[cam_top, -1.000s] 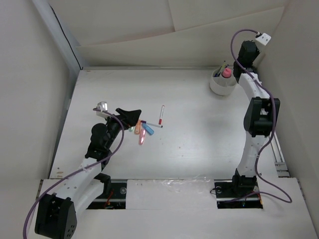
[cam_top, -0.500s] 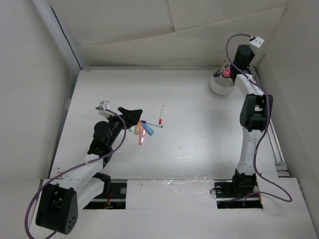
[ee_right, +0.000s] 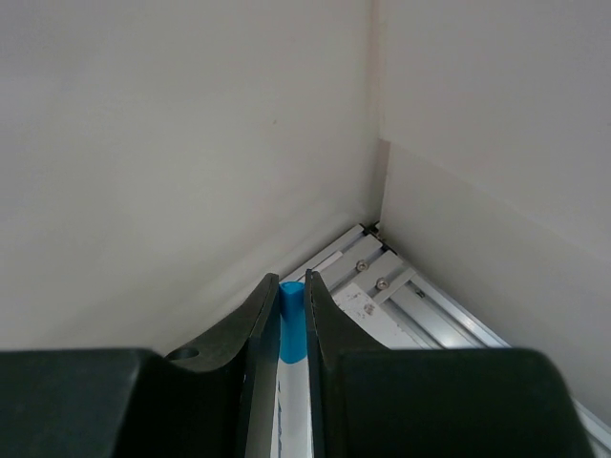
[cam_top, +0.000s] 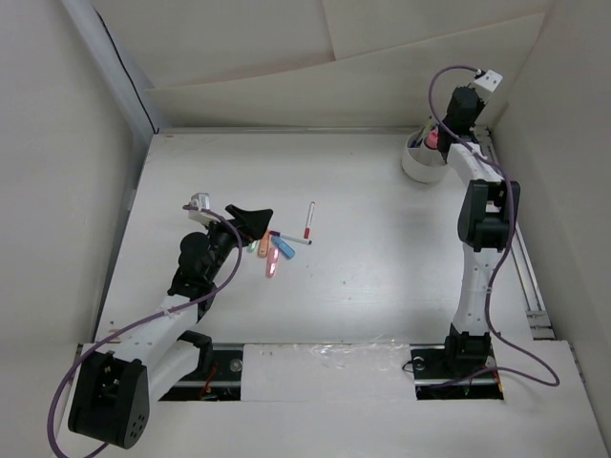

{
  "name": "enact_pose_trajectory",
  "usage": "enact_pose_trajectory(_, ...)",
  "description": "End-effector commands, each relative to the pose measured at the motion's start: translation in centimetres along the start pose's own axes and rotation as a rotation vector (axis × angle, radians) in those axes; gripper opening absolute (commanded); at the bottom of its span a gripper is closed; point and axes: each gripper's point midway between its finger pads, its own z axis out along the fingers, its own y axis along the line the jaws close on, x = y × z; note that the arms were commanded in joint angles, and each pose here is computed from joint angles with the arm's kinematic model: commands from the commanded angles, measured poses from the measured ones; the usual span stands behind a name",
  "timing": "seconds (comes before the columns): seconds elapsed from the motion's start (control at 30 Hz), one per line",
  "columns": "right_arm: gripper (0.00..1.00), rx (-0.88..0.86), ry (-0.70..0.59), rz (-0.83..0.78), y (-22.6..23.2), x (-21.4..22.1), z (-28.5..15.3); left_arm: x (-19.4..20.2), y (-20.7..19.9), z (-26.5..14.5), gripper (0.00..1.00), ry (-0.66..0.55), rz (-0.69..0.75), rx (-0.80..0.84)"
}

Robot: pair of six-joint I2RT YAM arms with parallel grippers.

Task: Sort the stationery into containers
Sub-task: Place the pen in the storage box.

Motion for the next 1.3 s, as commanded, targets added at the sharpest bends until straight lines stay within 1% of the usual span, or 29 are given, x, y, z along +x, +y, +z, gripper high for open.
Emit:
enact_pose_trajectory(0.0, 0.0, -0.035, -0.03, 0.015, 1.4, 0.5, -0.1, -1.2, -1.4, 0.1, 1.0, -0.044, 0.006, 0.056)
enact_pose_trajectory(0.03, 0.0, -0.034, -0.023, 0.001, 1.4, 1.1, 0.0, -1.2, -1.4, 0.1, 1.0, -0.044, 0.006, 0.056)
enact_pose_trajectory(0.27, 0.0, -0.033, -0.016, -0.014, 1.3, 1.5, -0.1, -1.0, -1.2, 0.2, 1.0, -0.038, 0.005, 0.049)
enact_pose_trajectory(0.4, 0.0, -0.041, -0.001, -0.024, 1.2, 2.8, -0.9, -1.0, -1.2, 0.2, 1.0, -0.038, 0.005, 0.049)
enact_pose_trajectory(0.43, 0.02, -0.042, -0.008, -0.019, 1.2, 2.4, -1.1, -1.0, -1.2, 0.2, 1.0, -0.038, 0.005, 0.049)
enact_pose_trajectory(0.47, 0.03, -0.04, 0.01, -0.032, 0.9, 3.4, -1.3, -1.0, -1.2, 0.2, 1.0, -0.038, 0.005, 0.049)
enact_pose_trajectory(0.5, 0.11, -0.042, -0.006, -0.02, 0.8, 2.3, -1.5, -1.0, -1.2, 0.2, 1.0, -0.038, 0.005, 0.049)
enact_pose_trajectory(0.6, 0.24, -0.051, -0.006, -0.019, 0.9, 2.2, -2.4, -1.1, -1.5, 0.0, 1.0, -0.037, 0.007, 0.062)
enact_pose_trajectory(0.63, 0.33, -0.062, -0.025, -0.005, 1.0, 0.8, -2.7, -1.1, -1.5, 0.0, 1.0, -0.037, 0.007, 0.062)
enact_pose_trajectory(0.7, 0.39, -0.061, -0.022, -0.007, 0.7, 0.5, -3.1, -1.1, -1.9, -0.1, 1.0, -0.036, -0.001, 0.075)
enact_pose_trajectory(0.73, 0.44, -0.075, -0.038, 0.005, 0.7, -0.9, -3.5, -1.3, -2.1, -0.2, 1.0, -0.044, 0.001, 0.083)
enact_pose_trajectory(0.8, 0.48, -0.087, -0.053, 0.019, 1.2, -2.4, -4.2, -1.2, -2.1, -0.4, 1.0, -0.045, 0.001, 0.084)
enact_pose_trajectory(0.83, 0.5, -0.096, -0.045, 0.013, 1.4, -2.2, -4.9, -1.4, -2.5, -0.6, 1.0, -0.046, 0.003, 0.099)
enact_pose_trajectory(0.87, 0.55, -0.109, -0.07, 0.032, 1.5, -4.2, -5.3, -1.4, -2.5, -0.6, 1.0, -0.046, 0.003, 0.099)
enact_pose_trajectory(0.93, 0.58, -0.12, -0.075, 0.038, 1.7, -5.0, -6.1, -1.7, -2.9, -0.8, 1.0, -0.056, 0.006, 0.109)
enact_pose_trajectory(0.97, 0.61, -0.13, -0.088, 0.049, 1.9, -6.3, -7.0, -1.7, -2.9, -0.9, 1.0, -0.056, 0.006, 0.109)
enact_pose_trajectory(1.1, 0.64, -0.174, -0.093, 0.056, 2.1, -8.7, -9.3, -1.8, -3.1, -1.4, 1.0, -0.064, 0.008, 0.118)
enact_pose_trajectory(1.17, 0.64, -0.249, -0.075, 0.046, 3.5, -9.0, -11.0, -1.9, -3.2, -1.5, 1.0, -0.064, 0.008, 0.118)
enact_pose_trajectory(1.2, 0.64, -0.283, -0.088, 0.065, 3.6, -11.0, -11.9, -1.7, -3.0, -1.5, 1.0, -0.057, 0.006, 0.111)
enact_pose_trajectory(1.23, 0.64, -0.359, -0.046, 0.048, 5.1, -10.2, -13.5, -1.7, -3.3, -1.6, 1.0, -0.056, 0.008, 0.123)
enact_pose_trajectory(1.27, 0.61, -0.403, -0.031, 0.041, 5.8, -10.4, -14.6, -1.7, -3.3, -1.6, 1.0, -0.056, 0.008, 0.123)
